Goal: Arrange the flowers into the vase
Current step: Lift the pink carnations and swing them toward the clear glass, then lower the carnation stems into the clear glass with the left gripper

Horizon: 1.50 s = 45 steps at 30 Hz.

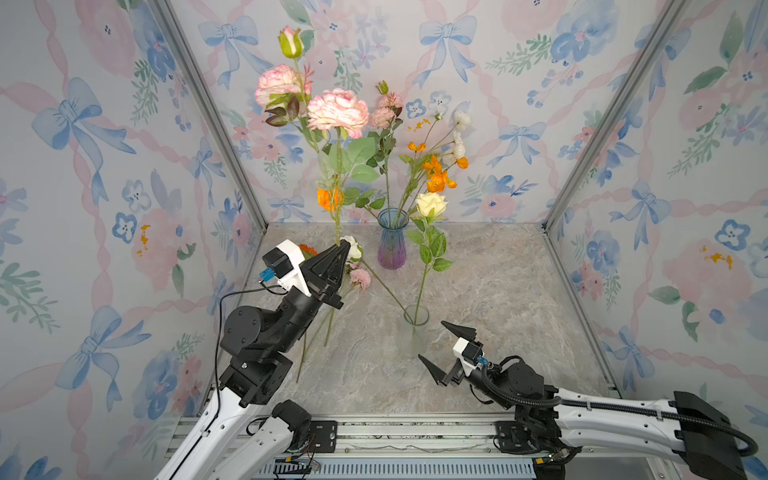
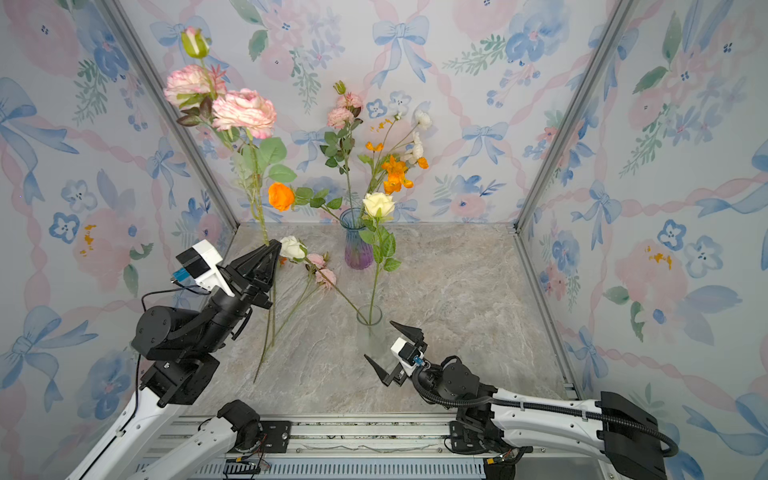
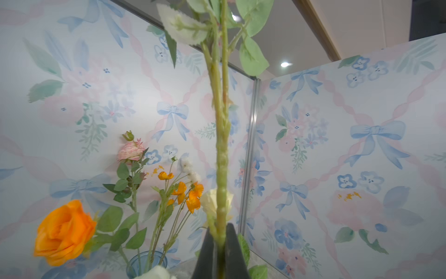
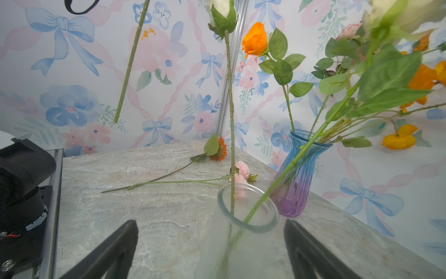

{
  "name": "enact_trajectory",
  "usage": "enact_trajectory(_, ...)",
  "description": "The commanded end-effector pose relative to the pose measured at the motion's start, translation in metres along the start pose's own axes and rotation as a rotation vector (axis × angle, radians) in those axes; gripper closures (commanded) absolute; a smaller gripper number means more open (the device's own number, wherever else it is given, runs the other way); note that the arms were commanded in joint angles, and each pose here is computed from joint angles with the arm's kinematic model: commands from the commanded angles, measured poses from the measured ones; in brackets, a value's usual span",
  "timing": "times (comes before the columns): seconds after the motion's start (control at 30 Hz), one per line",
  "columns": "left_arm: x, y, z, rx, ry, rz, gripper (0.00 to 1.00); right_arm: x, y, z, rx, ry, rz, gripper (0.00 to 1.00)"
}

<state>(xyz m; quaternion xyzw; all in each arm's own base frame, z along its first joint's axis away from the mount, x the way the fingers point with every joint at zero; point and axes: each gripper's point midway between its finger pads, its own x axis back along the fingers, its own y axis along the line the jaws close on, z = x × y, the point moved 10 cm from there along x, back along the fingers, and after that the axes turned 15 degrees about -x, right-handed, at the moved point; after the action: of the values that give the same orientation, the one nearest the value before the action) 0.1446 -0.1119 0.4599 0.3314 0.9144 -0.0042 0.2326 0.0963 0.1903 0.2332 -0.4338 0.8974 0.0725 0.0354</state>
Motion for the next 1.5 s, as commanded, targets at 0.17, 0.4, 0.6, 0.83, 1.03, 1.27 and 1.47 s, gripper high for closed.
enact_trajectory(0.17,-0.048,-0.058,-0.004,-0.051,-0.024,0.184,1.00,0.010,-0.023,0.002,-0.040,-0.001,0.089,0.03)
enact_trajectory(0.4,-0.067,-0.095,0.011,-0.021,-0.167,0.175,1.00,0.009,-0.023,0.003,-0.053,0.011,0.072,0.03)
enact_trajectory(0.6,-0.095,-0.112,0.022,-0.027,-0.185,0.143,1.00,0.009,-0.023,0.003,-0.055,0.013,0.069,0.03)
enact_trajectory(0.83,-0.110,-0.120,0.039,-0.008,-0.205,0.098,1.00,0.008,-0.022,0.003,-0.057,0.016,0.059,0.03)
enact_trajectory(1.03,-0.121,-0.125,0.044,0.003,-0.213,0.092,1.00,0.008,-0.021,0.003,-0.061,0.018,0.049,0.03)
enact_trajectory(1.27,-0.131,-0.127,0.040,-0.008,-0.229,0.081,1.00,0.007,-0.021,0.004,-0.060,0.024,0.043,0.03)
enact_trajectory(1.47,-0.133,-0.131,0.051,-0.034,-0.216,0.108,1.00,0.006,-0.020,0.005,-0.056,0.033,0.041,0.03)
